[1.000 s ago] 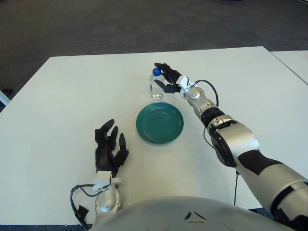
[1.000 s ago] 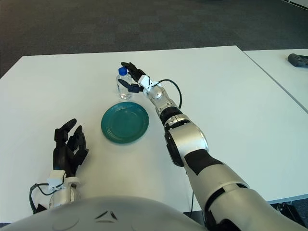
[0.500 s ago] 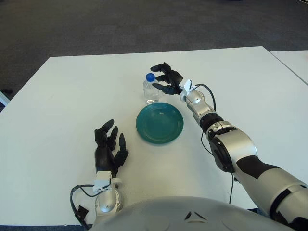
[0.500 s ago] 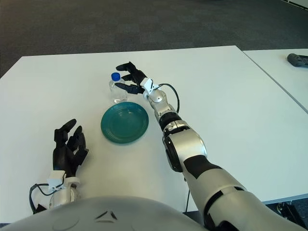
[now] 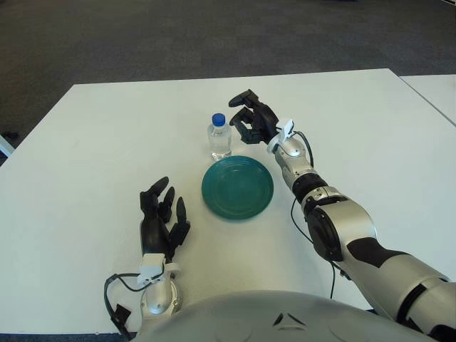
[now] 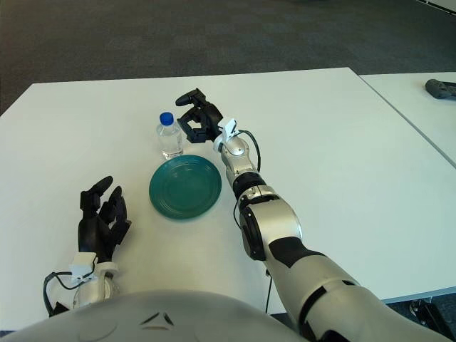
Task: Put the bottle into the plate.
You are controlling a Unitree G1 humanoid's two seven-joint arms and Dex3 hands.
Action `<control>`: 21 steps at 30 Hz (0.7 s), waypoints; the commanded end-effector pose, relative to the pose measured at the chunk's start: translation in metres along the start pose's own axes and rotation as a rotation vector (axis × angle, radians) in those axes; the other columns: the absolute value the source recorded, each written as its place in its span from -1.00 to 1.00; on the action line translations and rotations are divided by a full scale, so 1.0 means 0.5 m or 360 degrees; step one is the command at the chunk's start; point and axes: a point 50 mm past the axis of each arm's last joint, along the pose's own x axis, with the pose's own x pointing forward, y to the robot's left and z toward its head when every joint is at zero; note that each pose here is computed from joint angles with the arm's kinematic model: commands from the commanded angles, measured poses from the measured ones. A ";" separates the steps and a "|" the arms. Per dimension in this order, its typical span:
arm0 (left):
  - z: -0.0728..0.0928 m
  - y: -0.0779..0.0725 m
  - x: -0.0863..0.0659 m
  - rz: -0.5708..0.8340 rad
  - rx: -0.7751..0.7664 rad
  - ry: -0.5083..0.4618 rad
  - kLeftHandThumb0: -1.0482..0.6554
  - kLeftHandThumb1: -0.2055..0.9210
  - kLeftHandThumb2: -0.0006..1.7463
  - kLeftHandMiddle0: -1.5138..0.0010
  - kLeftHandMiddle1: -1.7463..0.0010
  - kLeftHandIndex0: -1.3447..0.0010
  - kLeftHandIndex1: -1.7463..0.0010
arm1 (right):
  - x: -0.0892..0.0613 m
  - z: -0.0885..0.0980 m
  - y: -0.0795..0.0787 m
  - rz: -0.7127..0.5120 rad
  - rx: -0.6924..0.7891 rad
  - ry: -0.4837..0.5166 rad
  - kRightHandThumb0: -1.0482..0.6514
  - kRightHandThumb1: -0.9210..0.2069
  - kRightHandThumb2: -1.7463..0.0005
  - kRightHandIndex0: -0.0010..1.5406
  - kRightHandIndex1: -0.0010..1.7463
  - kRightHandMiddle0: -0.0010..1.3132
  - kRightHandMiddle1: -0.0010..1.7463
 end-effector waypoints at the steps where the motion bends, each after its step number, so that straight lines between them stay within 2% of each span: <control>1: 0.004 -0.006 -0.002 0.0034 -0.0044 -0.0005 -0.62 1.00 -0.33 0.33 0.88 0.92 -0.12 | -0.001 0.003 -0.001 -0.0032 0.0062 -0.0035 -0.33 0.04 -0.46 0.13 1.00 -0.09 1.00; 12: 0.005 -0.010 -0.003 0.0038 -0.0033 -0.0017 -0.60 1.00 -0.32 0.32 0.88 0.92 -0.12 | -0.004 -0.002 0.001 -0.0030 0.0089 -0.0028 -0.34 0.09 -0.51 0.17 1.00 -0.05 1.00; 21: 0.005 -0.013 -0.004 0.0039 -0.0051 -0.0023 -0.59 1.00 -0.31 0.33 0.89 0.93 -0.11 | -0.007 -0.005 0.000 0.0001 0.0110 -0.0022 -0.32 0.01 -0.44 0.18 1.00 -0.11 1.00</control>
